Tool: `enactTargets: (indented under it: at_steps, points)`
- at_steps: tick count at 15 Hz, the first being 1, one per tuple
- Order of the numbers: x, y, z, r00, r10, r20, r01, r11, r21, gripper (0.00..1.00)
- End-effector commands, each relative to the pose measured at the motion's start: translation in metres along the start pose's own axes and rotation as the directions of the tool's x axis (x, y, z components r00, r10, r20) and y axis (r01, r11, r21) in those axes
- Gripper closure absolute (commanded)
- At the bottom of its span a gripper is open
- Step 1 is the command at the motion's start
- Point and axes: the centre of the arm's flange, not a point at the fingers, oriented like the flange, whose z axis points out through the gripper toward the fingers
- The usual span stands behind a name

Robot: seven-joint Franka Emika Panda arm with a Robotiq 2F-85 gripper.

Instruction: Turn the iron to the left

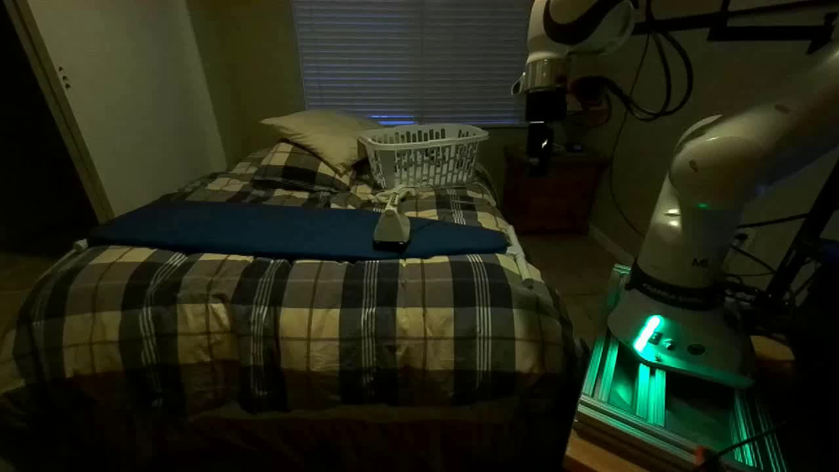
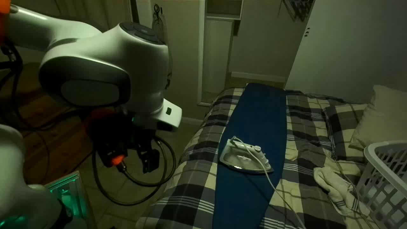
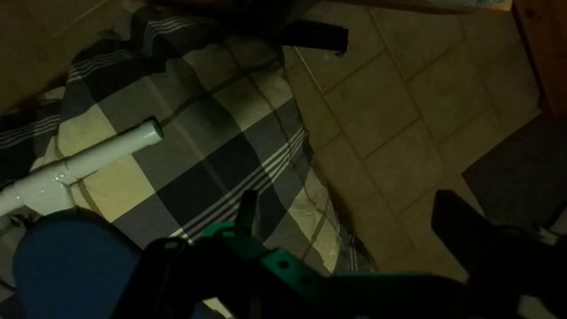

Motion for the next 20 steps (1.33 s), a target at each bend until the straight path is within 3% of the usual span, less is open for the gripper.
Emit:
enactTargets:
  at_steps: [1,6,10,13,17,20]
  points:
    - [0.000,0.000,0.000,1.000,0.000,0.000,0.000,1.000,0.000,0.00]
    - [0.000,0.000,0.000,1.000,0.000,0.000,0.000,1.000,0.000,0.00]
    - [0.064,-0.011,-0.028,0.978,0.179,-0.103,-0.188,0.979,-0.084,0.00]
    - [0.105,-0.025,-0.050,0.937,0.282,-0.208,-0.312,0.941,-0.129,0.00]
    - [0.161,-0.042,-0.056,0.874,0.413,-0.255,-0.459,0.875,-0.156,0.00]
    - [0.205,-0.039,-0.050,0.802,0.502,-0.322,-0.566,0.811,-0.146,0.00]
